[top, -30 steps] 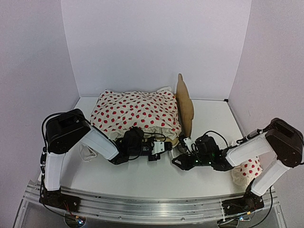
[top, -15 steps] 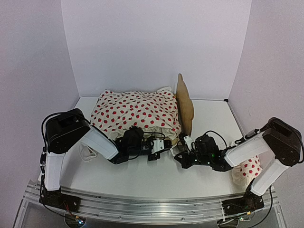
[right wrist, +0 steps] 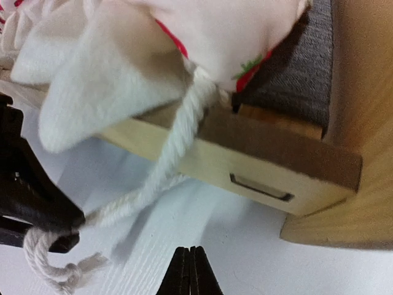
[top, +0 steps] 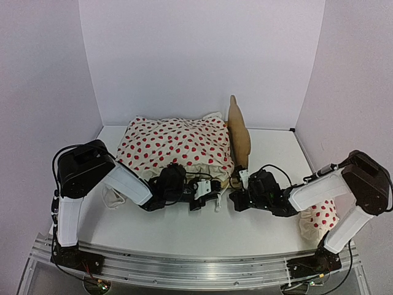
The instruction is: Set up the pet bed
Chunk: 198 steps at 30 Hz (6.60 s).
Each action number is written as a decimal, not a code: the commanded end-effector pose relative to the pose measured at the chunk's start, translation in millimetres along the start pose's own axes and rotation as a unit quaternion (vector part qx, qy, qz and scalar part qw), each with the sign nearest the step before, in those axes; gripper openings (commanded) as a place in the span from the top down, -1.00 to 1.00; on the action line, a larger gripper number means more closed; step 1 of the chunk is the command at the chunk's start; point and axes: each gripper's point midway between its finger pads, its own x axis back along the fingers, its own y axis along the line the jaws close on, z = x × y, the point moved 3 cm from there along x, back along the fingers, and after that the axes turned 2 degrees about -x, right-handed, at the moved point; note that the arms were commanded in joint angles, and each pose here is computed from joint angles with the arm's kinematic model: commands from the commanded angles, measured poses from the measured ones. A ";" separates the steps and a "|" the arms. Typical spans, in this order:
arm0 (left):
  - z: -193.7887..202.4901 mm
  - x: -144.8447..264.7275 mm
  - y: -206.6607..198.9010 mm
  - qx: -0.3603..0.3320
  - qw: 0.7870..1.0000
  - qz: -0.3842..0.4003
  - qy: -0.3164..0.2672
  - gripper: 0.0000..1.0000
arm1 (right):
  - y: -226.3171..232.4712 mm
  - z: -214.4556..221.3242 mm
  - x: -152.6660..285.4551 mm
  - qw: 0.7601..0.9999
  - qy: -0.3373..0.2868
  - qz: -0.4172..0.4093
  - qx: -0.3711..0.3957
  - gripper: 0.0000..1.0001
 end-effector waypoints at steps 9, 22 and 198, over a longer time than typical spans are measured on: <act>-18.8 9.4 14.1 0.001 1.000 -0.016 -0.022 1.00 | 32.5 9.8 18.4 0.990 0.025 -0.124 0.060 0.38; -27.9 9.1 19.2 0.007 0.999 -0.016 -0.035 1.00 | 46.8 4.9 0.1 0.975 -0.052 -0.181 0.121 0.03; -27.2 5.2 48.9 0.245 0.964 -0.102 -0.012 -0.03 | 16.9 6.9 19.3 0.999 0.049 -0.010 0.004 1.00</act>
